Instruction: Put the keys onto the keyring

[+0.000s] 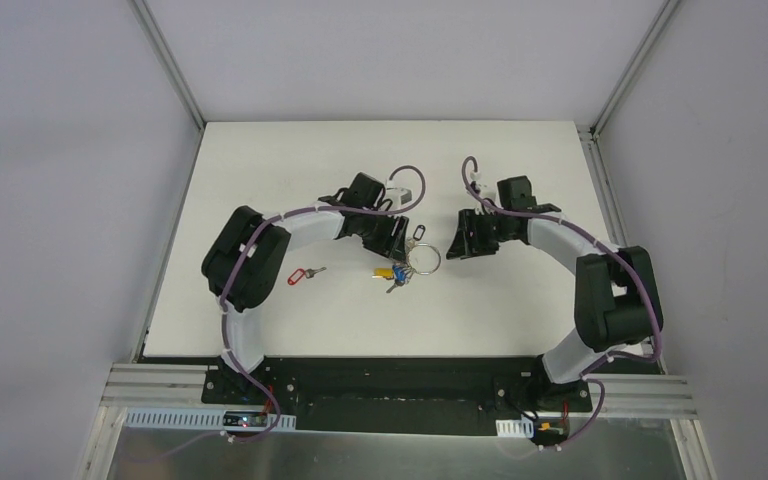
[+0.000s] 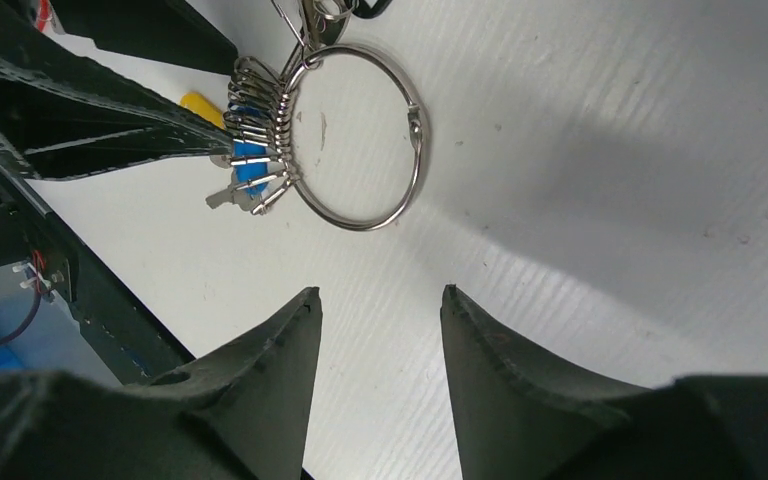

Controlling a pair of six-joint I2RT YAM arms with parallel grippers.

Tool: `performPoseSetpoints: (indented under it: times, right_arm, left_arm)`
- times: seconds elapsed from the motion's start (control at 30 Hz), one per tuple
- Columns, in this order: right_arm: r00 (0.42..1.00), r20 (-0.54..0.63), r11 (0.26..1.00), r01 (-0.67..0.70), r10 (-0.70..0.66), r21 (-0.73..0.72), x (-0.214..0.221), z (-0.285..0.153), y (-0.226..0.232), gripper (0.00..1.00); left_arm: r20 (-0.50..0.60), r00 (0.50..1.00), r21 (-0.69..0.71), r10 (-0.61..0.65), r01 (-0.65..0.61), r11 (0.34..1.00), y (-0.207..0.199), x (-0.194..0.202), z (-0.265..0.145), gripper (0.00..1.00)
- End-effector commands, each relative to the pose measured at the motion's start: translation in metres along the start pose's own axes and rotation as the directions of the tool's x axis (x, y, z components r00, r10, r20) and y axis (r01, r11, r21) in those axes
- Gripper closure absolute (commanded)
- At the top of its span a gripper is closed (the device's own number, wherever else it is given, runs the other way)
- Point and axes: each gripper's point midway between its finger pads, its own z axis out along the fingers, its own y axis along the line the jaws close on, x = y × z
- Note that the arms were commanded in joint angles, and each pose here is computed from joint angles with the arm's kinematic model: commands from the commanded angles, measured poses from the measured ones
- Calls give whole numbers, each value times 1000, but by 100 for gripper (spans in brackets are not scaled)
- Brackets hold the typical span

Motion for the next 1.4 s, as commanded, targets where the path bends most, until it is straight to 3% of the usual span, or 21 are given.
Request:
performPoseSetpoints:
  times: [0.0,0.53,1.03,1.37]
  right_arm:
    - [999,24,999,34,-34,0,2,-19,3,50]
    - [998,53,999,20,-17,-49,-2,-29,4,52]
    - [998,60,996,-2,7,-89,-2,-33,4,52]
    - [999,52,993,-5,11,-118,-2,-32,6,52]
  left_arm:
    - [41,999,14,-18,17,1000,-6,-16,12,51]
    - [81,996,102,-29,21,995,-16,-17,22,83]
    - [104,991,98,78,-88,991,-24,-28,14,100]
    - [101,980,129,173,-185,974,-40,-36,-10,100]
